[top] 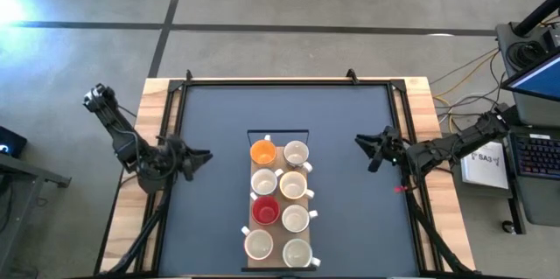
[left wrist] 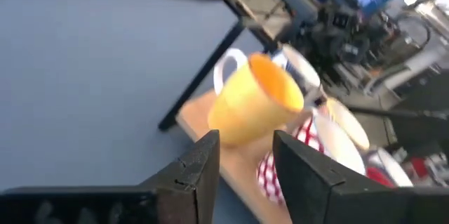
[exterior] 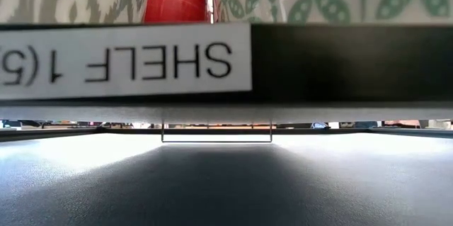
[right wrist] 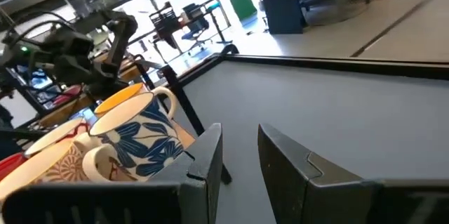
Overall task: Place coffee mugs
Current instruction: Return to Home Position
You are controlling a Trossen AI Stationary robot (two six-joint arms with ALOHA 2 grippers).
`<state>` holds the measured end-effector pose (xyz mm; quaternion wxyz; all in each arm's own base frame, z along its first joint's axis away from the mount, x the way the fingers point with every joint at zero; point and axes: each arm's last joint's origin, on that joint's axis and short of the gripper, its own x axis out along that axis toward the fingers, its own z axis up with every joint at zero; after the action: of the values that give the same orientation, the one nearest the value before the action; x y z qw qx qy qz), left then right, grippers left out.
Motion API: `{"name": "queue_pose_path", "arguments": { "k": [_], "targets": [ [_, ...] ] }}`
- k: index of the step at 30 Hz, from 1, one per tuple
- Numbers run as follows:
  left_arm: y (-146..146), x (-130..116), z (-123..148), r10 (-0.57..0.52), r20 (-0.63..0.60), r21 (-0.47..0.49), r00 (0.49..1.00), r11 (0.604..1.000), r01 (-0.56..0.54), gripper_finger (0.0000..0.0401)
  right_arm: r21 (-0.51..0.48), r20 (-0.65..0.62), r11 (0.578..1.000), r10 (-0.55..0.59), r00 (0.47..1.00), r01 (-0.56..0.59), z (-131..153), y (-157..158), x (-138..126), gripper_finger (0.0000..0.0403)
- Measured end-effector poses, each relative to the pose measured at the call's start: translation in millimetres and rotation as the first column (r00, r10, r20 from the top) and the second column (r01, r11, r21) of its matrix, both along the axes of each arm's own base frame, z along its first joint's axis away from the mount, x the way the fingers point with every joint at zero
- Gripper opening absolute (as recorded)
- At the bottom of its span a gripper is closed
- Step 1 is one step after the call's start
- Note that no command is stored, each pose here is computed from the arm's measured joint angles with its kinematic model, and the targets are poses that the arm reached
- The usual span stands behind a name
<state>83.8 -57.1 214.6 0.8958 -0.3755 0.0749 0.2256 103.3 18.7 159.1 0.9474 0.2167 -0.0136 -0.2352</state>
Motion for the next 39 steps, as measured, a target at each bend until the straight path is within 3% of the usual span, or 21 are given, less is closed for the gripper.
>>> {"name": "queue_pose_path", "arguments": {
  "k": [3, 6, 9, 12, 18, 31, 39],
  "targets": [
    [0.9, -1.7, -11.0, -0.050, -0.003, -0.034, 0.999, 0.998, 0.050, 0.0111, 0.002, -0.002, 1.000, 0.019, 1.000, -0.019, -0.1, 0.6, 0.2, 0.0082],
    [-1.5, -0.9, -18.8, -0.118, 0.018, -0.075, 0.993, 0.990, 0.119, 0.0105, 0.033, 0.004, 0.987, 0.160, 0.987, -0.160, -0.2, 4.5, 1.7, 0.0082],
    [-6.9, 2.4, -24.2, -0.210, 0.062, -0.060, 0.976, 0.975, 0.213, 0.0103, 0.143, 0.060, 0.939, 0.308, 0.949, -0.314, 0.8, 9.2, 2.9, 0.0082],
    [-12.9, 6.4, -26.9, -0.314, 0.122, 0.032, 0.942, 0.949, 0.313, 0.0103, 0.204, 0.084, 0.903, 0.369, 0.926, -0.378, 0.5, 11.4, 3.2, 0.0082],
    [-16.6, 8.0, -32.0, -0.443, 0.180, 0.270, 0.878, 0.881, 0.389, 0.0103, 0.203, 0.081, 0.901, 0.375, 0.923, -0.384, 0.3, 11.6, 3.2, 0.0082],
    [-5.3, 14.9, -49.8, -0.421, 0.144, 0.344, 0.896, 0.870, 0.353, 0.0103, 0.203, 0.081, 0.901, 0.376, 0.923, -0.384, 0.2, 11.6, 3.2, 0.0082],
    [15.5, 25.8, -47.9, -0.271, 0.105, 0.450, 0.957, 0.871, 0.198, 0.0103, 0.203, 0.081, 0.901, 0.376, 0.923, -0.384, 0.2, 11.6, 3.2, 0.0082]
  ]
}}
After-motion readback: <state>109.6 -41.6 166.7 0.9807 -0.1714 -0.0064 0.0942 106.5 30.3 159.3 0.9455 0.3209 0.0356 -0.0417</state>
